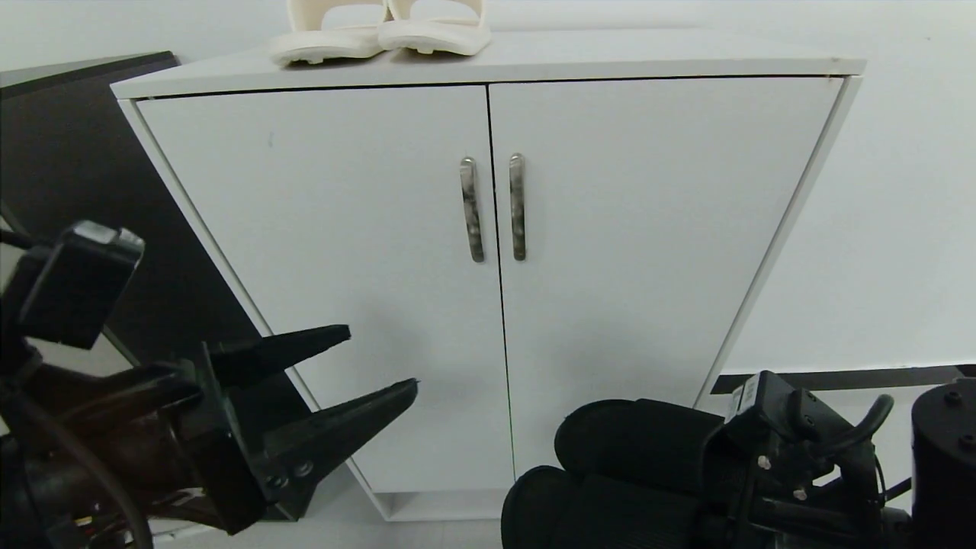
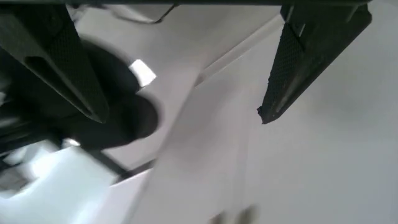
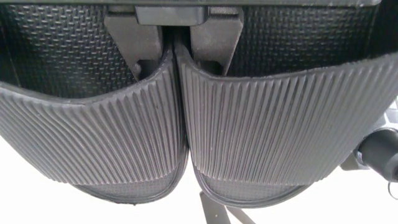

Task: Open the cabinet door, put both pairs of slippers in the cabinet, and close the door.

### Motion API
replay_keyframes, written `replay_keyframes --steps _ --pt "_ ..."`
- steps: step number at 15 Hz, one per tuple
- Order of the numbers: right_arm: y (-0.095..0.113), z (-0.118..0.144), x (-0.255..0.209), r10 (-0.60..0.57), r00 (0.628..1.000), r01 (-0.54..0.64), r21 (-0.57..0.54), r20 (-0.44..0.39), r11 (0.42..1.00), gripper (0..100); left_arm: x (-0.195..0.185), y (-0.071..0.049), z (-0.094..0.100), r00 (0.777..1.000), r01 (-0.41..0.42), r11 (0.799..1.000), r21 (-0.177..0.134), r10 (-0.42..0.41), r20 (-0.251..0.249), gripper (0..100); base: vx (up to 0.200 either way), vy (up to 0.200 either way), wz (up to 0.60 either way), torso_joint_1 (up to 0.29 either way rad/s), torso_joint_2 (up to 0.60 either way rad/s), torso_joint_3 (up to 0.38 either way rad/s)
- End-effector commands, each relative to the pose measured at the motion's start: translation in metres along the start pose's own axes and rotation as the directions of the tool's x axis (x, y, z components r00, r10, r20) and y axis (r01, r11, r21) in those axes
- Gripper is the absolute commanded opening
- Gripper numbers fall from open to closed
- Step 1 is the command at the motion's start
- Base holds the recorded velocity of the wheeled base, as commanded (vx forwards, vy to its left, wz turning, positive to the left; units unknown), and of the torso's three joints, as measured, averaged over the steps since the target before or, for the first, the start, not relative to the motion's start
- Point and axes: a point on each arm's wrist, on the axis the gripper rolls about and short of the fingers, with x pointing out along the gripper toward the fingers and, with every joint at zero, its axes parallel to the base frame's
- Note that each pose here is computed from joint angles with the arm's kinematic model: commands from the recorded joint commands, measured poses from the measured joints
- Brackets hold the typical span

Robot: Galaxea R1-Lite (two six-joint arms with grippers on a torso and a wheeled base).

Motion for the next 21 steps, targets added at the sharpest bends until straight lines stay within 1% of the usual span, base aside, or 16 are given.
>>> replay_keyframes --steps 1,3,4,5,8,11,12,13,14,15,16,17,18,19,20,21 --pt "0.000 0.000 0.001 0.001 1.000 -0.001 -0.003 0.002 1.000 0 0.025 -0.008 0.018 0.998 0.060 0.998 -0.001 -0.060 0.022 100 0.000 0.000 0.00 0.000 0.00 0.000" --pt "0.000 0.002 0.002 0.000 1.000 0.000 0.001 0.014 1.000 0 0.035 -0.009 0.027 0.992 0.125 0.992 -0.012 -0.124 0.032 100 0.000 0.000 0.00 0.000 0.00 0.000" --pt "0.000 0.003 0.004 -0.001 1.000 0.001 0.005 0.011 1.000 0 0.044 -0.010 0.032 0.983 0.181 0.983 -0.016 -0.181 0.032 100 0.000 0.000 0.00 0.000 0.00 0.000" --pt "0.000 0.002 0.005 -0.002 1.000 0.002 0.005 0.008 1.000 0 0.053 -0.009 0.034 0.977 0.210 0.977 -0.025 -0.210 0.022 100 0.000 0.000 0.00 0.000 0.00 0.000" --pt "0.000 0.004 0.006 0.000 1.000 0.000 0.003 0.011 1.000 0 0.085 -0.006 0.048 0.964 0.264 0.962 -0.072 -0.262 0.033 100 0.000 0.000 0.00 0.000 0.00 0.000" --pt "0.000 0.004 0.005 -0.001 1.000 0.001 0.002 0.013 1.000 0 0.096 -0.005 0.056 0.959 0.281 0.957 -0.073 -0.277 0.051 100 0.000 0.000 0.00 0.000 0.00 0.000" --pt "0.000 0.004 0.005 -0.001 1.000 0.001 0.002 0.013 1.000 0 0.100 -0.004 0.059 0.953 0.302 0.950 -0.076 -0.298 0.054 100 0.000 0.000 0.00 0.000 0.00 0.000" --pt "0.000 0.004 0.005 -0.001 1.000 0.001 0.000 0.014 1.000 0 0.102 0.001 0.059 0.948 0.317 0.944 -0.095 -0.313 0.051 100 0.000 0.000 0.00 0.000 0.00 0.000" --pt "0.000 0.004 0.005 0.000 1.000 0.000 0.000 0.014 1.000 0 0.102 0.004 0.060 0.945 0.326 0.940 -0.098 -0.323 0.049 100 0.000 0.000 0.00 0.000 0.00 0.000" --pt "0.000 0.004 0.006 -0.001 1.000 0.001 0.000 0.011 1.000 0 0.100 0.013 0.060 0.922 0.388 0.916 -0.103 -0.386 0.034 100 0.000 0.000 0.00 0.000 0.00 0.000" --pt "0.000 0.004 0.006 -0.001 1.000 0.001 0.000 0.011 1.000 0 0.102 0.018 0.059 0.910 0.414 0.904 -0.112 -0.414 0.024 100 0.000 0.000 0.00 0.000 0.00 0.000" --pt "0.000 0.004 0.006 -0.001 1.000 0.001 0.000 0.011 1.000 0 0.108 0.021 0.059 0.912 0.409 0.905 -0.117 -0.409 0.022 100 0.000 0.000 0.00 0.000 0.00 0.000" --pt "0.000 0.003 0.006 0.000 1.000 0.000 0.000 0.009 1.000 0 0.117 0.026 0.059 0.920 0.392 0.912 -0.120 -0.392 0.020 100 0.000 0.000 0.00 0.000 0.00 0.000" --pt "0.000 0.003 0.006 -0.002 1.000 0.002 0.000 0.010 1.000 0 0.126 0.028 0.061 0.937 0.350 0.930 -0.117 -0.349 0.030 100 0.000 0.000 0.00 0.000 0.00 0.000" --pt "0.000 0.003 0.006 -0.002 1.000 0.002 0.000 0.008 1.000 0 0.134 0.025 0.060 0.951 0.311 0.944 -0.113 -0.308 0.037 100 0.000 0.000 0.00 0.000 0.00 0.000" --pt "0.000 0.003 0.006 -0.002 1.000 0.002 0.000 0.010 1.000 0 0.136 0.023 0.060 0.951 0.309 0.945 -0.107 -0.306 0.042 100 0.000 0.000 0.00 0.000 0.00 0.000"
